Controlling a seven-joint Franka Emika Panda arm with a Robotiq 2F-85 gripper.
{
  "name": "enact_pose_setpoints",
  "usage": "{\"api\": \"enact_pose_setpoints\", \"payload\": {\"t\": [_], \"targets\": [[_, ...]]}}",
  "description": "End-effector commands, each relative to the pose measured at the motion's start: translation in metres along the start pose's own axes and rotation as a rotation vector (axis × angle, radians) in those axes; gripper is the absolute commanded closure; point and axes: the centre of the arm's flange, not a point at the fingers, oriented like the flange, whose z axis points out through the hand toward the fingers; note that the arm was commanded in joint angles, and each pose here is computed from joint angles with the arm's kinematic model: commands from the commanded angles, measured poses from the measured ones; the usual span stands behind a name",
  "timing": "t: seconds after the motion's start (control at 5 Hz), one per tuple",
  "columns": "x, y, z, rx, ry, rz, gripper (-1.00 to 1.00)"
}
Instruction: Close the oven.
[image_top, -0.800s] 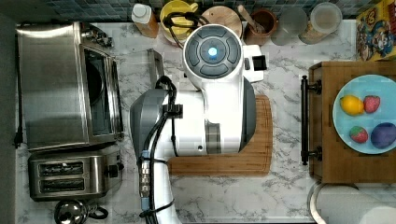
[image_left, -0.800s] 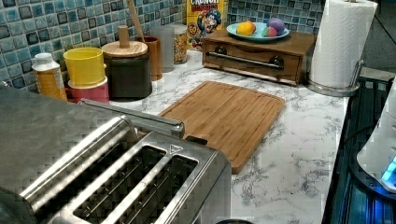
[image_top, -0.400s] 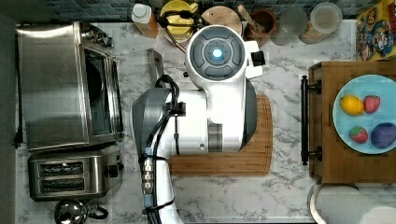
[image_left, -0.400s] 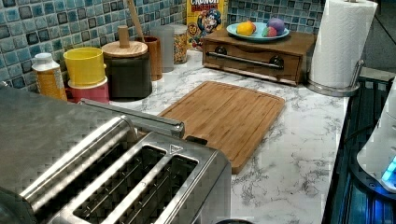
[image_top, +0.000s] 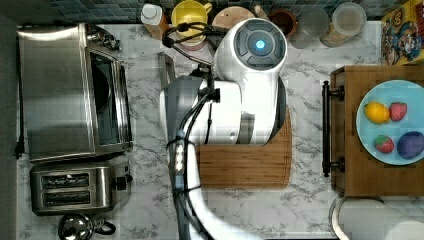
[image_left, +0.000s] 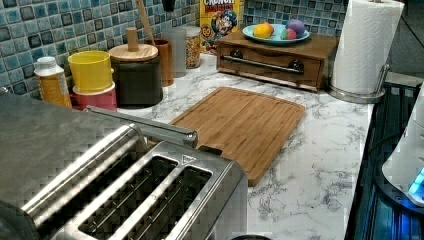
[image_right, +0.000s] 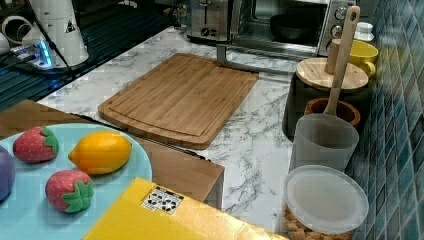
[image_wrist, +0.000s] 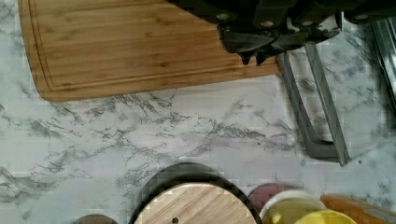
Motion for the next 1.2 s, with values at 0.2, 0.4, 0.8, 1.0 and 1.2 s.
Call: {"api": "enact_pose_setpoints", "payload": {"t": [0.2,0.4,0.8,1.0,1.2], "targets": [[0.029,0.051,0.080,0.306,-0.159,-0.165,1.00],[0.017,0.042,0.096,0.387,-0.142,-0.256,1.00],[-0.004,0.019,0.129,0.570,0.007,-0.327,1.00],[-0.005,0.011,0.154,0.607,0.070,-0.329,1.00],[-0.011,0.005,0.186,0.616,0.173,-0.301,1.00]]}}
